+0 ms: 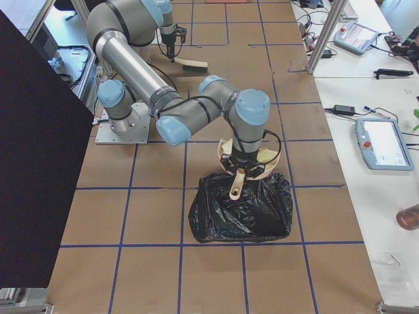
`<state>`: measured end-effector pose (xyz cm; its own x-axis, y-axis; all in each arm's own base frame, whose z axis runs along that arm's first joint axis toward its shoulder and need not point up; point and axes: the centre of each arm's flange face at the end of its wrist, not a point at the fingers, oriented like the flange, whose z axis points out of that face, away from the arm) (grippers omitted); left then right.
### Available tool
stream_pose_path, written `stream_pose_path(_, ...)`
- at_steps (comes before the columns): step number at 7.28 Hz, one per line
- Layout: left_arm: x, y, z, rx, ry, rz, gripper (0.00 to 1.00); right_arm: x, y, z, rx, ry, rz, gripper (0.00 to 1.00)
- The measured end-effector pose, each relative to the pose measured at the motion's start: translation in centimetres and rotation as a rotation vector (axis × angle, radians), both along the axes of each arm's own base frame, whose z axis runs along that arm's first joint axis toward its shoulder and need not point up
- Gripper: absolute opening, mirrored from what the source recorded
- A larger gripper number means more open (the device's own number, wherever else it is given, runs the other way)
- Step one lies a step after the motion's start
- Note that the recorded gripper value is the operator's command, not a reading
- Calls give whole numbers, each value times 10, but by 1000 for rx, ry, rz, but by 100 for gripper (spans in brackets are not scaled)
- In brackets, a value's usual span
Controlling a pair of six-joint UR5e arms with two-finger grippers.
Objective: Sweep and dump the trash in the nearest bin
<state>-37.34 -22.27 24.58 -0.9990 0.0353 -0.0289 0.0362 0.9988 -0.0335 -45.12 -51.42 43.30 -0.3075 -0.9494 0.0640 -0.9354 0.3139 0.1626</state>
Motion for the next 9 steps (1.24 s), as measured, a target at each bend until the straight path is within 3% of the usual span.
stream_pose_path(2,-1,-2,2,-10,7,-1,67,-70,24,-1,-14,6,2,1)
stream_pose_path(5,-5,-15,26,-86,68,2,96,-129,64,-2,-73,-18,-12,2)
stream_pose_path(7,-10,-43,64,-184,105,-23,99,-134,72,6,-57,7,-19,2)
stream_pose_path(9,-7,-82,106,-237,85,-110,99,-125,62,11,-2,65,-3,2)
